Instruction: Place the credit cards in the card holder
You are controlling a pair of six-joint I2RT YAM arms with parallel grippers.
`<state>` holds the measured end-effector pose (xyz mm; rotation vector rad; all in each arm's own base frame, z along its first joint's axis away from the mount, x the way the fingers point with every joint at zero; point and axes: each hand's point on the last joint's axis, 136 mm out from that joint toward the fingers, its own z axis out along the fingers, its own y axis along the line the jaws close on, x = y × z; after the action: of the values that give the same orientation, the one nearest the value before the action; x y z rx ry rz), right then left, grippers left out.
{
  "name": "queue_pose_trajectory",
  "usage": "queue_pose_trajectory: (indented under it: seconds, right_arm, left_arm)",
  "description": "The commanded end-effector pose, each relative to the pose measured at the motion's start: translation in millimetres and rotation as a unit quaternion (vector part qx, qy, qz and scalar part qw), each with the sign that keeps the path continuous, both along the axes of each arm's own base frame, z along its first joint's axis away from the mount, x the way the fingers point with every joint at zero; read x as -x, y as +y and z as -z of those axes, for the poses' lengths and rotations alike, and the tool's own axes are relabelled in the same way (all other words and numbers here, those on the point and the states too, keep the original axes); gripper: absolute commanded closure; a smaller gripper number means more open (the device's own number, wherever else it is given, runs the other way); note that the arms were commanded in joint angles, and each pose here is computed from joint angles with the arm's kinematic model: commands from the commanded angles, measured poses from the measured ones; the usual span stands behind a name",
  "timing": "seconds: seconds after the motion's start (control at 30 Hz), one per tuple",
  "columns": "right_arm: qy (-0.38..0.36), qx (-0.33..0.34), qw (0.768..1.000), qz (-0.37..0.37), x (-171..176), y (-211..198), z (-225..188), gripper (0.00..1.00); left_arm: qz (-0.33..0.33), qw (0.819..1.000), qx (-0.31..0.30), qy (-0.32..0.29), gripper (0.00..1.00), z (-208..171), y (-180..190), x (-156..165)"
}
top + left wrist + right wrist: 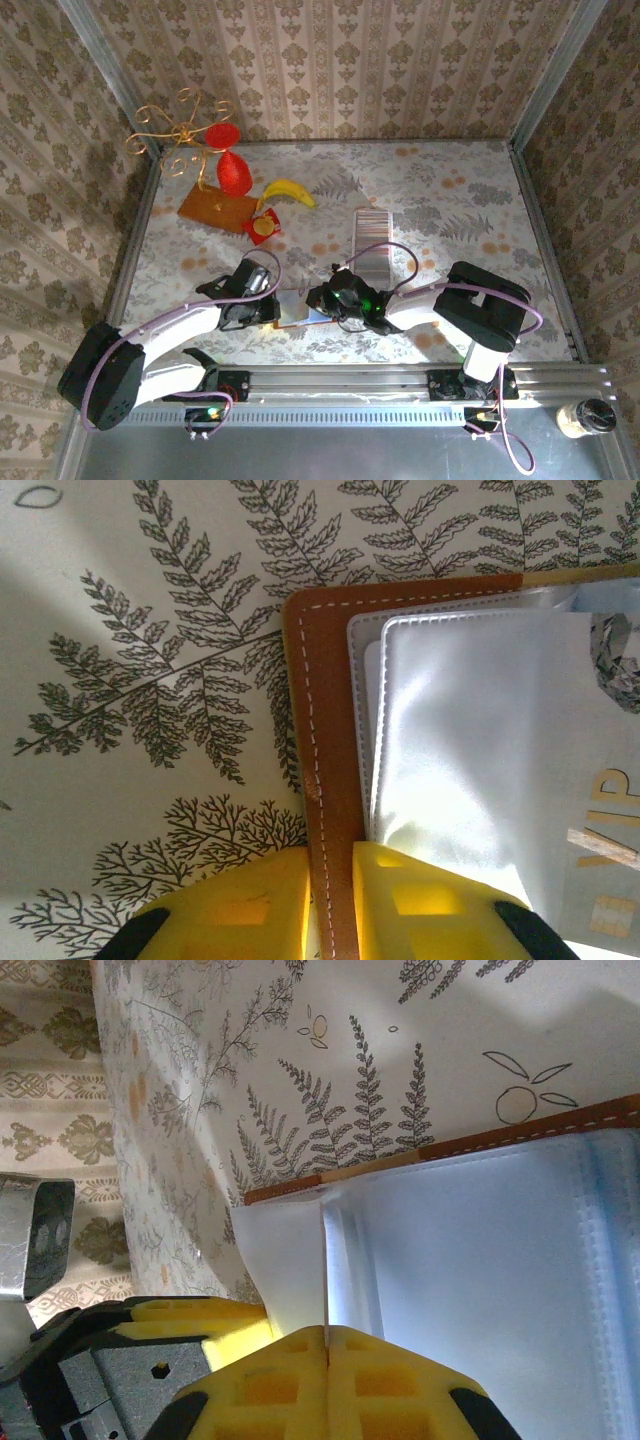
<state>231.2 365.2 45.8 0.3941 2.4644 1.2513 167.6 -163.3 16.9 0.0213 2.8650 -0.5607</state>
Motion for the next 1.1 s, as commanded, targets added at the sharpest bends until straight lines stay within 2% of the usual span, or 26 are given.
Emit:
queue_pose_trajectory:
  seconds: [0.0, 0.07, 0.13, 0.3, 0.4, 0.67, 0.73, 0.9, 1.07]
  right_arm:
    - [-0.002, 0.000, 1.000, -0.021, 4, 10, 2, 1.00]
    - [0.006, 0.027, 0.999, -0.024, 6, 5, 8, 0.86]
    - [0.008, 0.052, 0.998, -0.032, 7, 3, 12, 0.80]
    - [0.005, 0.100, 0.994, -0.044, 7, -4, 16, 0.87]
    - [0.005, 0.115, 0.992, -0.057, 8, -2, 18, 0.87]
    - [0.001, 0.119, 0.989, -0.090, 10, 12, 19, 0.91]
    - [0.003, 0.124, 0.988, -0.094, 10, 13, 20, 0.89]
    - [-0.003, 0.162, 0.983, -0.082, 8, -2, 20, 0.74]
    - [-0.007, 0.199, 0.976, -0.085, 8, -14, 19, 0.70]
  left_arm:
    - [0.001, 0.999, -0.025, 0.026, 0.78, 13, 12, 16]
    - [0.001, 0.999, -0.026, 0.023, 0.76, 12, 12, 16]
    - [0.001, 0.999, -0.024, 0.021, 0.76, 11, 12, 16]
    - [0.003, 1.000, -0.021, 0.023, 0.78, 13, 11, 17]
    - [0.002, 1.000, -0.018, 0.025, 0.79, 14, 11, 18]
    - [0.005, 1.000, -0.013, 0.027, 0.80, 16, 8, 19]
    - [0.005, 1.000, -0.013, 0.027, 0.80, 16, 8, 19]
    - [0.003, 1.000, -0.015, 0.024, 0.79, 15, 9, 18]
    - [0.002, 1.000, -0.015, 0.021, 0.79, 13, 10, 18]
